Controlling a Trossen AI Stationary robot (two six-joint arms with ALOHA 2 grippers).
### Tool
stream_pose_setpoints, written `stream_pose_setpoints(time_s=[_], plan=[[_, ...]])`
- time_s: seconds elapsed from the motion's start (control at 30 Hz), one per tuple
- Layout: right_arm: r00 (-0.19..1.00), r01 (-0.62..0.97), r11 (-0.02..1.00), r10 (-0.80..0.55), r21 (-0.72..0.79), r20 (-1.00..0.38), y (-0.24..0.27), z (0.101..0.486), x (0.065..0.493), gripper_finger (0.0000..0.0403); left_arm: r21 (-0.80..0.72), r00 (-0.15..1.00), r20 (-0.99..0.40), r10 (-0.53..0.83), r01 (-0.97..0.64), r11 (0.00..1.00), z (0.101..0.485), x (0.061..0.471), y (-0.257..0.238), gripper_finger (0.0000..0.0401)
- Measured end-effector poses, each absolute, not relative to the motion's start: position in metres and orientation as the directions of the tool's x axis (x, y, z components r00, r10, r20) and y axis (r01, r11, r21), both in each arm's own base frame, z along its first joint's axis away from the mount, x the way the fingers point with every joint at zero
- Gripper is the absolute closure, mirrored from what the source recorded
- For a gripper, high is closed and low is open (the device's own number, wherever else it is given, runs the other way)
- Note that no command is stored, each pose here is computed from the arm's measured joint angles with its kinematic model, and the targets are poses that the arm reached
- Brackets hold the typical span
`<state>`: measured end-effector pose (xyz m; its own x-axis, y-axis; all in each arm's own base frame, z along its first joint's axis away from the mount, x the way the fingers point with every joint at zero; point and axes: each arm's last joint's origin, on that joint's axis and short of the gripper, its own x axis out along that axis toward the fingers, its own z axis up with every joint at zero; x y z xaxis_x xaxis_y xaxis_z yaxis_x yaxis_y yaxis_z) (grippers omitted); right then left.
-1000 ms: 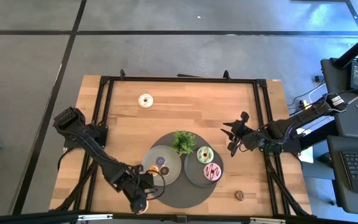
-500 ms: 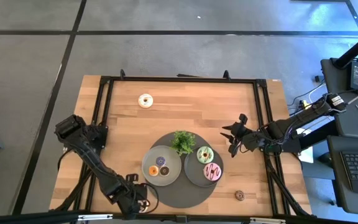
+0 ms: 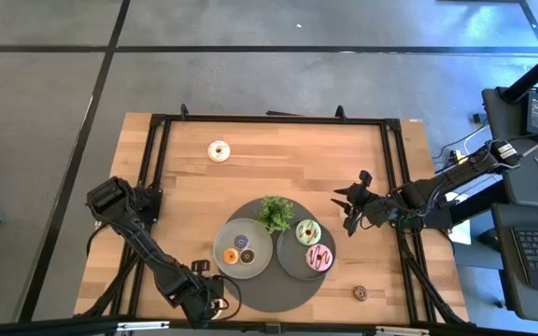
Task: Pick & Place donuts
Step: Put the large black donut on the black plate
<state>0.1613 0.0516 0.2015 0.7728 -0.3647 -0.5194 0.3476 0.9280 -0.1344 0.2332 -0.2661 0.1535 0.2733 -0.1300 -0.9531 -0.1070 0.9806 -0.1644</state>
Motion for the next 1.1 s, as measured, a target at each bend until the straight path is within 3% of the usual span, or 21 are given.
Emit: stream_pose_setpoints(time_s=[0.27, 0.5, 0.73, 0.97, 1.1], plan=[[0.773, 0.348, 0.928, -0.365, -0.134, -0.52, 0.052, 0.201, 0.161, 0.027, -0.224, 0.24, -0.952, -0.193, -0.112, 0.968, 0.161, 0.24, -0.268, 0.0389], [0.776, 0.349, 0.928, -0.364, -0.13, -0.516, 0.052, 0.202, 0.162, 0.027, -0.327, 0.336, -0.909, -0.245, -0.212, 0.921, 0.197, 0.265, -0.256, 0.0385], [0.777, 0.35, 0.928, -0.363, -0.127, -0.514, 0.052, 0.202, 0.162, 0.027, -0.297, 0.54, -0.835, -0.107, -0.279, 0.913, 0.229, 0.314, -0.213, 0.0387], [0.778, 0.35, 0.928, -0.363, -0.126, -0.514, 0.052, 0.202, 0.162, 0.027, -0.291, 0.698, -0.716, -0.026, -0.264, 0.92, 0.231, 0.363, -0.16, 0.039], [0.776, 0.36, 0.926, -0.363, -0.11, -0.516, 0.052, 0.202, 0.162, 0.027, -0.309, 0.684, -0.728, -0.042, -0.274, 0.911, 0.212, 0.382, -0.141, 0.0391]])
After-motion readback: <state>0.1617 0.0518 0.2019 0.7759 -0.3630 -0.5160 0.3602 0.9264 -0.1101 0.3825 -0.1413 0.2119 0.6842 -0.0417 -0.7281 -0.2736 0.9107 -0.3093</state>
